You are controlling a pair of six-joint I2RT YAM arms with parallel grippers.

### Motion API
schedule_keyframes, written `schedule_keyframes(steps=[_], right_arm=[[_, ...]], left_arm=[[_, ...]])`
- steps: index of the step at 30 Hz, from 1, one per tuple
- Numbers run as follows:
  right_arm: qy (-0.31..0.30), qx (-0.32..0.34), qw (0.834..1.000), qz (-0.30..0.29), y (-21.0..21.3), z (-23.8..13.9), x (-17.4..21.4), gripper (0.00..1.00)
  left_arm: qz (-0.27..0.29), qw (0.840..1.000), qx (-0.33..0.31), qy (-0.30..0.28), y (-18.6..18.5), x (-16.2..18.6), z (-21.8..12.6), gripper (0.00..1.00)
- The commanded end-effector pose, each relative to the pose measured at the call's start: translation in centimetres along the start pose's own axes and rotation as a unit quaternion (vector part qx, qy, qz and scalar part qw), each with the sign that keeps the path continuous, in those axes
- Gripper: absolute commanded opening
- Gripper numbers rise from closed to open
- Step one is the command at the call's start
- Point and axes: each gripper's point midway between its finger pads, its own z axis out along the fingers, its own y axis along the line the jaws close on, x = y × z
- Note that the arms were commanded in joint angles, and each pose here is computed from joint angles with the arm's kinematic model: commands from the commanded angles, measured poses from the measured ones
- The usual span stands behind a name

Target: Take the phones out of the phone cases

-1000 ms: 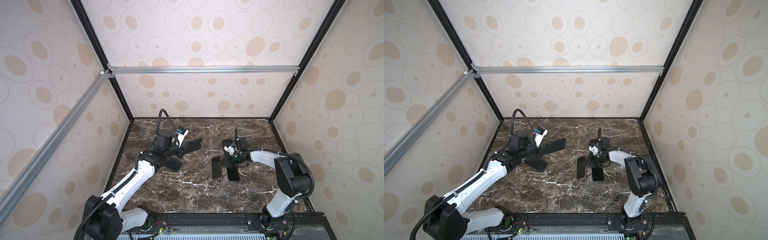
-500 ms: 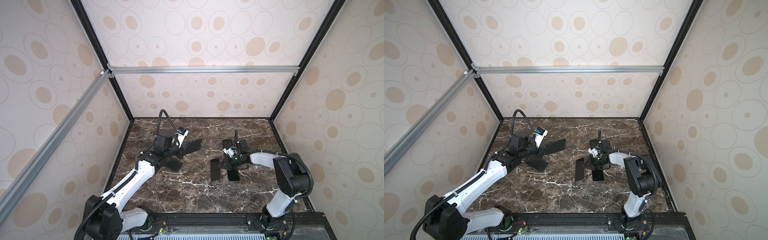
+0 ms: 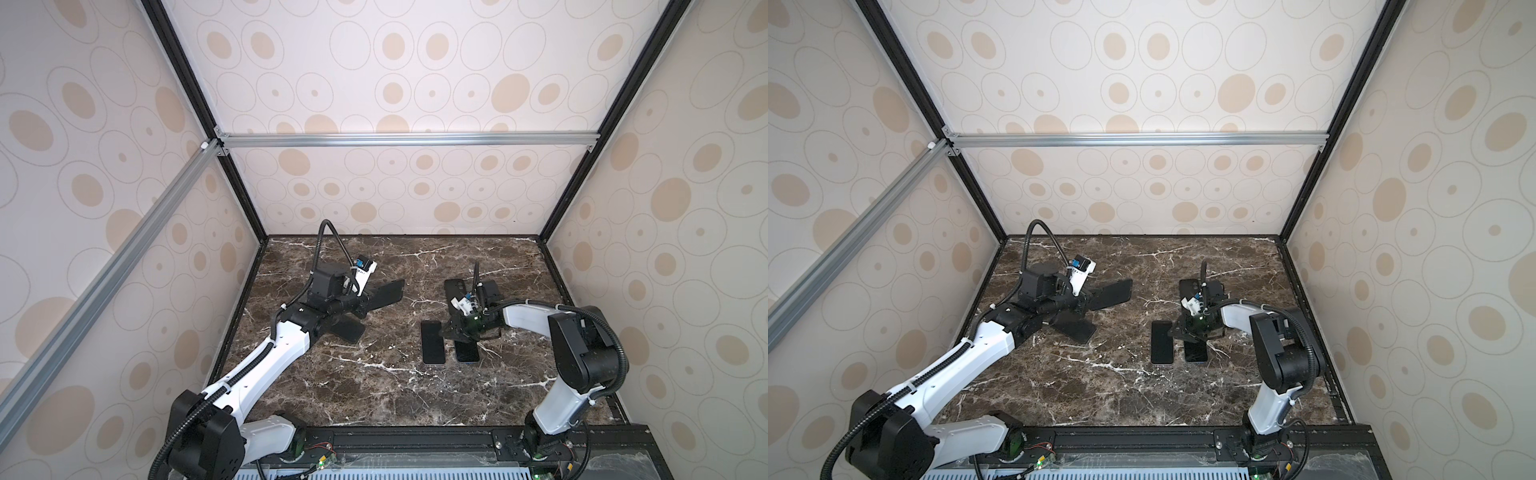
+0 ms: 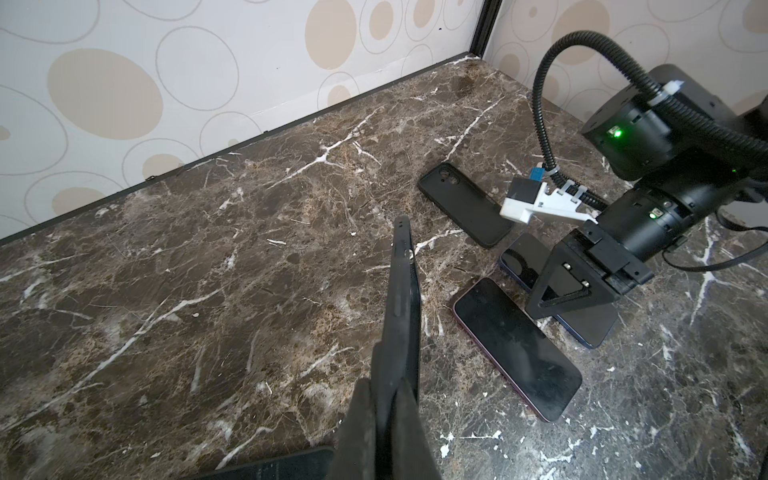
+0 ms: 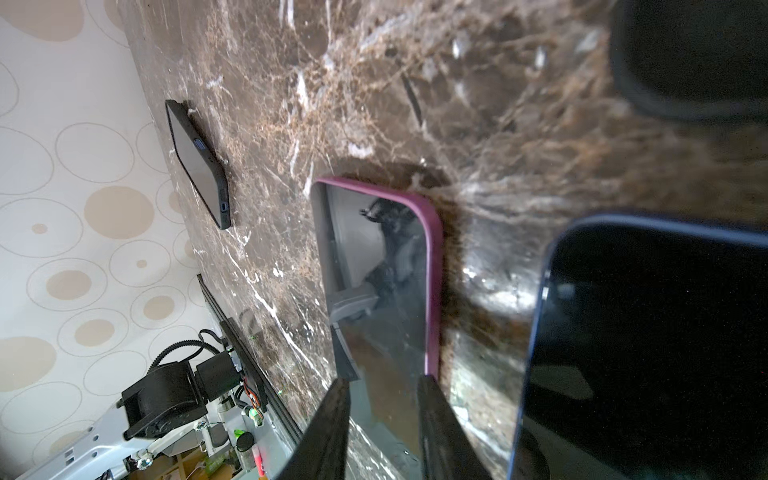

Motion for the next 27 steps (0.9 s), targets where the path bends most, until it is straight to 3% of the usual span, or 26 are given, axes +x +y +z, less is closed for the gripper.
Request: schedule_keyframes(steps=[1, 6, 9, 11, 14, 18, 19, 24, 27], right_arm=[[0.000, 0.008, 1.000, -0.005, 0.0, -0.2, -0.2, 0.31], [-0.031, 0.020, 0.998, -0.043, 1.2, -2.0, -0.7, 0.32], [-0.089, 0.032, 0.987, -0.131, 3.8, -4.8, -1.5, 0.36], [-0.140, 0.040, 0.970, -0.194, 5.6, -6.9, -2.2, 0.43], [-0.185, 0.034, 0.939, -0.287, 9.1, -9.1, -2.3, 0.64], [-0.218, 0.008, 0.889, -0.402, 13.2, -11.3, -1.7, 0.91], [-0.212, -0.014, 0.869, -0.446, 14.3, -11.5, -0.8, 0.94], [-0.193, -0.075, 0.808, -0.552, 18.2, -12.6, 2.2, 0.93], [-0.156, -0.092, 0.789, -0.587, 19.6, -12.2, 4.0, 0.91]], left_arm=[[0.003, 1.000, 0.002, -0.019, -0.1, -1.1, -0.6, 0.00], [0.013, 0.999, 0.025, -0.017, -0.9, -1.2, -0.8, 0.00], [0.044, 0.995, 0.091, -0.019, -3.2, -1.5, -1.2, 0.00], [0.057, 0.991, 0.122, -0.024, -4.3, -1.9, -1.5, 0.00], [0.083, 0.982, 0.167, -0.029, -6.1, -2.2, -2.0, 0.00], [0.127, 0.966, 0.225, -0.023, -8.7, -2.1, -2.7, 0.00], [0.136, 0.961, 0.238, -0.023, -9.3, -2.0, -2.9, 0.00], [0.174, 0.944, 0.279, -0.007, -11.2, -1.6, -3.4, 0.00], [0.189, 0.934, 0.303, -0.005, -12.3, -1.4, -3.7, 0.00]])
